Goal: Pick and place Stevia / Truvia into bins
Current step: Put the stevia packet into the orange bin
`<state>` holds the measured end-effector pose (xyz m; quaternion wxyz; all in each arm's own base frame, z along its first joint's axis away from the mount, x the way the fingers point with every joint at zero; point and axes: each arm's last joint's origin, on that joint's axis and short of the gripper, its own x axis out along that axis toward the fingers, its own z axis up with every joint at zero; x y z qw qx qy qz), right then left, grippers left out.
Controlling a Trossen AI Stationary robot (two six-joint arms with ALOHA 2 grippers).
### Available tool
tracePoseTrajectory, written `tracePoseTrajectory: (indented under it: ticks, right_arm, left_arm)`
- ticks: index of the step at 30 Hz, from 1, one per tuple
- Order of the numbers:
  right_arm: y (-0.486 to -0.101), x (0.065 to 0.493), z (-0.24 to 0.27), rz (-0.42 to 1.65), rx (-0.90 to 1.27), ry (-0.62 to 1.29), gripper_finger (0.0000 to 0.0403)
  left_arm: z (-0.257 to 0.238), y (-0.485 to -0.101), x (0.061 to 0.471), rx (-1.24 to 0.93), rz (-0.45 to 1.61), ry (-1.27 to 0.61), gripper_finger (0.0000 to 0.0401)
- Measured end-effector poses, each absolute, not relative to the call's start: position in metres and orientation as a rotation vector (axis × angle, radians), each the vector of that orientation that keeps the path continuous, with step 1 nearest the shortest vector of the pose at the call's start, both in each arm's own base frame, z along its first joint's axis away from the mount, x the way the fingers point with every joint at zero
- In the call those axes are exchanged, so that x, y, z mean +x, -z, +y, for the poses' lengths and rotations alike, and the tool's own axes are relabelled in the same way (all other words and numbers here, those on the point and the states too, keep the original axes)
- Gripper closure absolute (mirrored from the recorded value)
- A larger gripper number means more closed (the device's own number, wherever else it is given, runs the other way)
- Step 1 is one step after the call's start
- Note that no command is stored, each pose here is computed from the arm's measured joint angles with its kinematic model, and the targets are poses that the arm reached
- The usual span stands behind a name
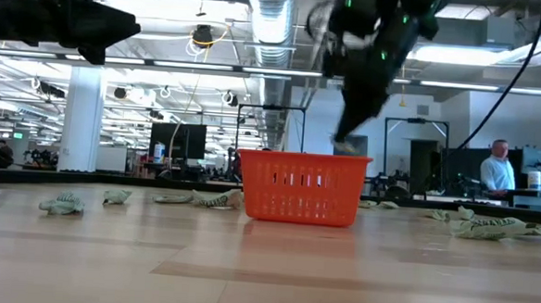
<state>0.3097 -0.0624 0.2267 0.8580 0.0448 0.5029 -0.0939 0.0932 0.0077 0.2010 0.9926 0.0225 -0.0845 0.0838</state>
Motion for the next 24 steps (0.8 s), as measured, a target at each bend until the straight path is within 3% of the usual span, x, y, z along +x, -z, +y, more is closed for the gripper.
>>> tracePoseTrajectory:
  ticks: [6, 10, 17, 24]
  right_arm:
    - [-0.233, 0.330, -0.029, 0.898, 0.125, 0.007, 0.0399]
    - [-0.218, 0.337, -0.021, 0.931, 0.120, -0.019, 0.0390]
    - [-0.195, 0.344, -0.021, 1.005, 0.166, -0.051, 0.0335]
    - [-0.208, 0.339, -0.025, 0.966, 0.178, -0.034, 0.0292]
  left_arm:
    - [0.007, -0.198, 0.094, 0.035, -0.138, -0.147, 0.0296]
    - [0.007, -0.196, 0.094, 0.012, -0.123, -0.129, 0.0296]
    - [0.007, -0.193, 0.097, 0.002, -0.081, -0.129, 0.0296]
    - [0.008, -0.198, 0.107, 0.003, -0.009, -0.156, 0.0296]
